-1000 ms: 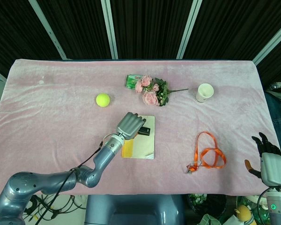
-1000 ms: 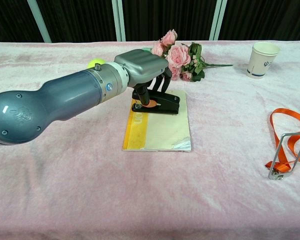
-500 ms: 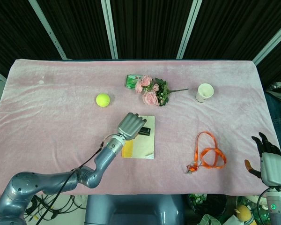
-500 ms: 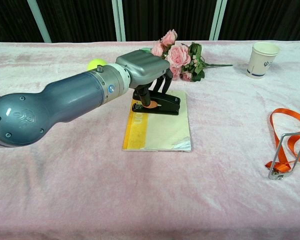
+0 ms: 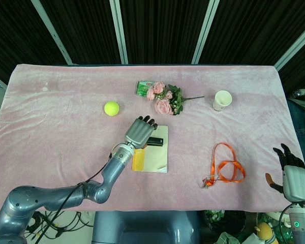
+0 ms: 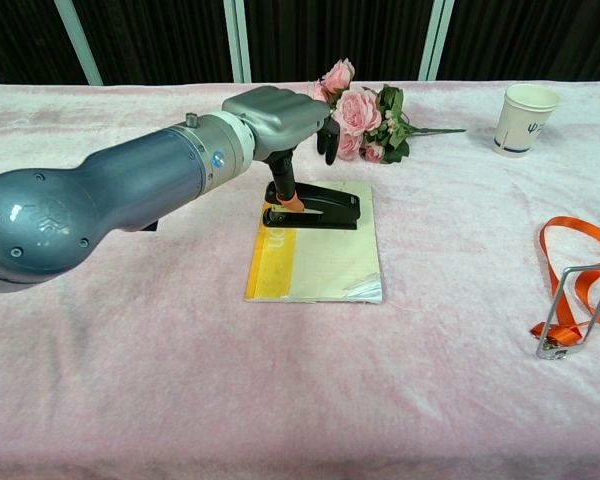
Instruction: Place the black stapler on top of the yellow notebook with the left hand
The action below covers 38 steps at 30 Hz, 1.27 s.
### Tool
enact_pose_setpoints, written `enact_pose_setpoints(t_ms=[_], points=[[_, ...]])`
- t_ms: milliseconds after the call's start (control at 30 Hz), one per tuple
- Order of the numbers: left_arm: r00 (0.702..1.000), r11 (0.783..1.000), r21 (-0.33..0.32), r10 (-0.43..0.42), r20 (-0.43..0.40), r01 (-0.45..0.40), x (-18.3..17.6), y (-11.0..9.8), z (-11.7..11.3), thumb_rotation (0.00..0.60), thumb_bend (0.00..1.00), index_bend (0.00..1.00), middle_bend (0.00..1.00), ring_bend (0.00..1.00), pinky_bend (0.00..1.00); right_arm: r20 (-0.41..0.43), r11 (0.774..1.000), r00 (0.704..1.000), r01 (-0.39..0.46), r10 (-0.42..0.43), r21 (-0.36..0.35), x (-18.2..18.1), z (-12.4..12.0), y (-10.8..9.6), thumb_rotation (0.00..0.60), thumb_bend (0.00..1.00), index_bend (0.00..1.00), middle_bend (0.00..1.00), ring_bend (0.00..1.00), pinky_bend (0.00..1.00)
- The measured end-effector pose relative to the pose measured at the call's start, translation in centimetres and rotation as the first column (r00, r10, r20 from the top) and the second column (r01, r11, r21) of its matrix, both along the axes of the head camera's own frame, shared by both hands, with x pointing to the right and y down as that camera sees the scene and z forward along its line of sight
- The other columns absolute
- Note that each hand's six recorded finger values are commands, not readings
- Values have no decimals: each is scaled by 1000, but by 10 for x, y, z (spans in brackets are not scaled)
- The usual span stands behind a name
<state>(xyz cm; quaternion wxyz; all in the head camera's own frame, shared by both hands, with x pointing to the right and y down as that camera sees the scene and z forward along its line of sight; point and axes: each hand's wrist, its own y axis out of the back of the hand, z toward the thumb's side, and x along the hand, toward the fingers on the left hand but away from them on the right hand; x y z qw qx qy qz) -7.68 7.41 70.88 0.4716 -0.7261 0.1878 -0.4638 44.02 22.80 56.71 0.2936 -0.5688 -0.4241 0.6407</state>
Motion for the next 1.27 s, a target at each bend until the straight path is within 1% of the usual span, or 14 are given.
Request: enact_pose_setpoints(t_ms=[167, 267, 367, 467, 533, 567, 667, 733, 833, 900, 1000, 1100, 1167, 1267], points=[[999, 999, -1, -37, -30, 37, -9, -9, -10, 600, 71, 285, 171, 46, 178, -2, 1000, 1000, 1, -1, -2, 0, 0, 0, 600, 231, 176, 64, 190, 213], [998, 999, 6, -51, -41, 52, -25, -17, -23, 600, 78, 285, 169, 46, 172, -6, 1000, 1000, 1, -1, 2, 1, -1, -1, 600, 231, 175, 64, 189, 213], [997, 998, 16, -62, -40, 63, -53, -25, -40, 600, 90, 285, 168, 46, 172, -8, 1000, 1000, -6, 6, 7, 3, -1, -2, 600, 231, 175, 65, 190, 213], [996, 996, 38, -85, -23, 86, -93, -31, -63, 600, 114, 283, 164, 46, 172, -12, 1000, 1000, -5, 5, 7, 3, -2, -2, 600, 231, 176, 65, 190, 213], [993, 992, 56, -116, -8, 116, -130, -31, -83, 600, 115, 281, 160, 46, 172, -15, 1000, 1000, 2, -2, 8, 2, -2, -2, 600, 231, 175, 65, 190, 213], [992, 990, 59, -125, -4, 125, -140, -30, -88, 600, 115, 279, 157, 46, 172, -16, 1000, 1000, 4, -4, 8, 2, -2, -2, 600, 231, 175, 64, 189, 213], [983, 981, 73, -180, 18, 179, -187, -20, -109, 600, 115, 274, 150, 46, 172, -21, 1000, 1000, 9, -9, 9, 2, -2, -2, 600, 231, 175, 64, 190, 213], [974, 972, 89, -220, 47, 216, -222, -8, -121, 600, 115, 274, 147, 46, 172, -25, 1000, 1000, 10, -10, 11, 2, -3, -2, 600, 231, 175, 64, 190, 213], [961, 959, 105, -269, 64, 261, -265, 15, -141, 600, 114, 274, 145, 46, 172, -26, 1000, 1000, 11, -11, 13, 1, -2, -3, 600, 231, 175, 65, 190, 213], [950, 947, 115, -307, 53, 299, -289, 32, -152, 600, 115, 274, 144, 46, 172, -28, 1000, 1000, 15, -15, 12, 0, -2, -3, 600, 230, 175, 64, 190, 213], [937, 929, 129, -350, 9, 346, -315, 55, -166, 600, 115, 274, 145, 46, 172, -29, 1000, 999, 20, -20, 10, 0, -2, -2, 600, 230, 175, 64, 189, 213], [926, 917, 129, -375, -36, 376, -336, 73, -173, 600, 114, 274, 146, 46, 172, -28, 1000, 999, 23, -23, 8, -1, -1, -2, 600, 230, 175, 64, 190, 213], [922, 914, 121, -384, -44, 387, -348, 82, -173, 600, 115, 274, 147, 46, 172, -26, 1000, 999, 26, -26, 7, -1, -1, -2, 600, 231, 175, 64, 190, 213], [923, 916, 111, -383, -46, 386, -362, 96, -170, 600, 115, 274, 145, 46, 172, -26, 999, 999, 32, -32, 6, -2, -1, -2, 600, 231, 175, 64, 189, 213]])
